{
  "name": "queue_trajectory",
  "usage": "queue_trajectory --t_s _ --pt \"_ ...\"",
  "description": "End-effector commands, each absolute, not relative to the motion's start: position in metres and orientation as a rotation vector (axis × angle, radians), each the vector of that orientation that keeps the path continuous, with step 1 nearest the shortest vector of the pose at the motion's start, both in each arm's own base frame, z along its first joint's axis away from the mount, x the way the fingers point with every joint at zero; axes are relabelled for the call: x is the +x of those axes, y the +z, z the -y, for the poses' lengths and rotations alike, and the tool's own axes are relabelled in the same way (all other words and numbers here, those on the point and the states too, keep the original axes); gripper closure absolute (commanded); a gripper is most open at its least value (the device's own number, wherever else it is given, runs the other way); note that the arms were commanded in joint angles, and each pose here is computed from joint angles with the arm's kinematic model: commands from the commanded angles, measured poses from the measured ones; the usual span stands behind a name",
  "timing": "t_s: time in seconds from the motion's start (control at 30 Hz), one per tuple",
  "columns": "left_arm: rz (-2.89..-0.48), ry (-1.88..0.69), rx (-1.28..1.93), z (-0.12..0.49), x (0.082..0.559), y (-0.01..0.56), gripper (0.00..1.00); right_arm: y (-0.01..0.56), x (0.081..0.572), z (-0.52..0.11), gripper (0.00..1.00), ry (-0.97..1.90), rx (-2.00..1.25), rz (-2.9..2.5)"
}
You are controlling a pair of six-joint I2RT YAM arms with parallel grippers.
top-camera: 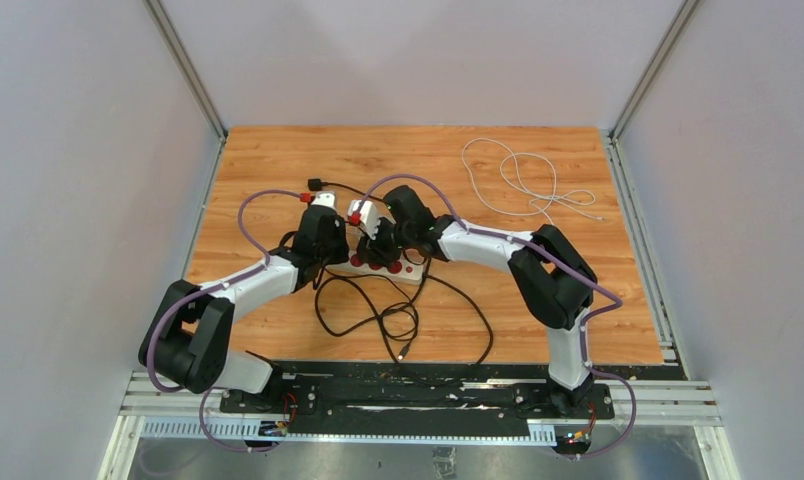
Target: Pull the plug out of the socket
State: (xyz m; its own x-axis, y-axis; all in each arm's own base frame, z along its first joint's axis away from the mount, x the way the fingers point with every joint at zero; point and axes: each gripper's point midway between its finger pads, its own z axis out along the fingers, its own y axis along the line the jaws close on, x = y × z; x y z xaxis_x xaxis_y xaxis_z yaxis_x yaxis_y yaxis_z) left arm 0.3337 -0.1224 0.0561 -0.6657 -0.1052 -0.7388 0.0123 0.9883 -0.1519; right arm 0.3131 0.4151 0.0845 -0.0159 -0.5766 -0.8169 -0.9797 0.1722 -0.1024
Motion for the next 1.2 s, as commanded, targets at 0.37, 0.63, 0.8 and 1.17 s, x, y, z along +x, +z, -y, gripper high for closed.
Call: queue_trajectory --t_s 0.37,0.63,0.8,1.17 --pt "-2.564 0.011 -0.103 0.089 0.271 -0.004 1.00 0.076 0.307 -0.400 1.00 0.933 -1.018 -2.176" --pt "-2.569 0.016 -0.093 0.090 0.270 -0.005 1.00 0.067 0.314 -0.390 1.00 0.405 -1.402 -1.853" --pt "-2.570 0.017 -0.089 0.090 0.270 -0.005 1.00 0.058 0.307 -0.390 1.00 0.183 -1.561 -1.717" --pt "-2.572 0.024 -0.081 0.090 0.269 -0.005 1.00 0.064 0.300 -0.397 1.00 0.360 -1.370 -1.890"
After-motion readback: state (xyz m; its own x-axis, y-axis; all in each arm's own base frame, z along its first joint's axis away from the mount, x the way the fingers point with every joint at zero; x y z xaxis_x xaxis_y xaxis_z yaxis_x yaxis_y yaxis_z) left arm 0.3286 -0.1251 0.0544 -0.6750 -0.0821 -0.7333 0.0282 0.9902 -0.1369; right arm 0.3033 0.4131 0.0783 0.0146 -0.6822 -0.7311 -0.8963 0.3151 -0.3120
